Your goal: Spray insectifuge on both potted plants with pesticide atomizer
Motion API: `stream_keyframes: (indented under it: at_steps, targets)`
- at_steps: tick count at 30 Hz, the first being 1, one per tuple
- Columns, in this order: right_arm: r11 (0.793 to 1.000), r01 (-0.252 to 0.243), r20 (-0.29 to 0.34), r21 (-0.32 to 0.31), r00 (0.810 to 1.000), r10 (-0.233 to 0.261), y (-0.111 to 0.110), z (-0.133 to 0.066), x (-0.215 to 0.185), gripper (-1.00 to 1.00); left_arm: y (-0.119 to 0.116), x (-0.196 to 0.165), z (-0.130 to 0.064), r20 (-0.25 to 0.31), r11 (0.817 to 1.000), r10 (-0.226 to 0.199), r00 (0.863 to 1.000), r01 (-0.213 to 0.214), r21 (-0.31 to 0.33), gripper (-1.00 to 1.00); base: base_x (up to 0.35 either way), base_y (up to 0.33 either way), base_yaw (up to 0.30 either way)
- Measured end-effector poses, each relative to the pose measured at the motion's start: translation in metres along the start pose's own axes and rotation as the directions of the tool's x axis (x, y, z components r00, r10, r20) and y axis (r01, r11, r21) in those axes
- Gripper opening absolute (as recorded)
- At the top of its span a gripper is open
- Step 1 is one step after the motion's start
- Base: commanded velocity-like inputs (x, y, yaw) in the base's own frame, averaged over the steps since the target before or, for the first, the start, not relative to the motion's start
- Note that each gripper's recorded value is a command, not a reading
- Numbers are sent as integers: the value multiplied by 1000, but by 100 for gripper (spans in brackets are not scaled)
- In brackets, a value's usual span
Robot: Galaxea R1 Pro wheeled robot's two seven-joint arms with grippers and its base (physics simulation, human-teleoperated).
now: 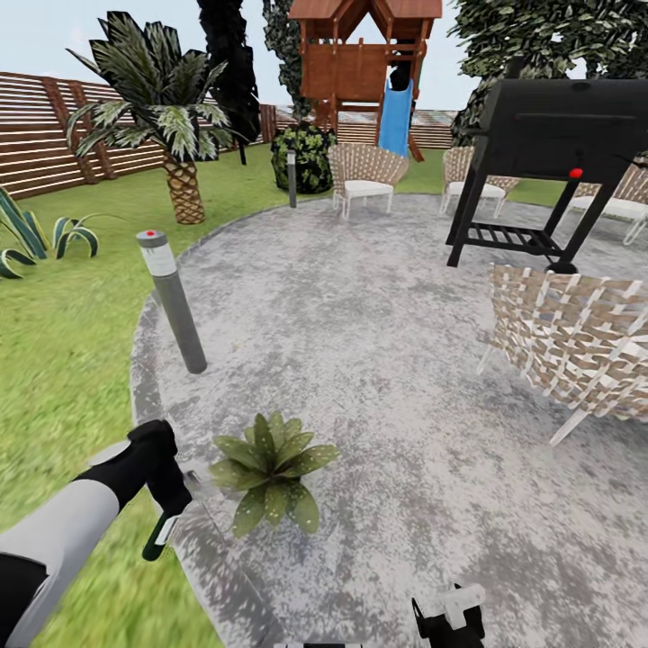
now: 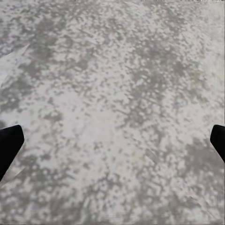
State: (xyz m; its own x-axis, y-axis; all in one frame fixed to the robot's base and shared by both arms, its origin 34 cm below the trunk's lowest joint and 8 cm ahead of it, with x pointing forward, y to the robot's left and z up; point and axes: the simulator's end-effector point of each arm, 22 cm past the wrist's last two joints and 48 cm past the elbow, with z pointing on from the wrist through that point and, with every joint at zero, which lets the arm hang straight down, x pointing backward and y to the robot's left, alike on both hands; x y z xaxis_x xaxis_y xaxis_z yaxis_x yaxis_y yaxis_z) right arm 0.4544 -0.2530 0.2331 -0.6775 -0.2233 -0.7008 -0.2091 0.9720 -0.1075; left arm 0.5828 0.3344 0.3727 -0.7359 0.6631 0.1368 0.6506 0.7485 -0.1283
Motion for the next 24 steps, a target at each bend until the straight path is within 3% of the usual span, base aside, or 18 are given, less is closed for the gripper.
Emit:
stream_keyframes:
  at_steps: [10, 14, 24]
  targets:
    - [1000, 0, 0, 0, 1000, 0, 0, 0, 0, 100, -2, 5, 5, -28, 1000, 11, 1000, -11, -9, -100, 0, 303, -1]
    - [1000, 0, 0, 0, 1000, 0, 0, 0, 0, 100, -2, 9, 5, -49, 999, -32, 998, 31, -14, -100, 0, 267, 0]
    - [1000, 0, 0, 0, 1000, 0, 0, 0, 0, 100, -4, 9, 6, -54, 999, -44, 998, 43, -16, -100, 0, 23, -234]
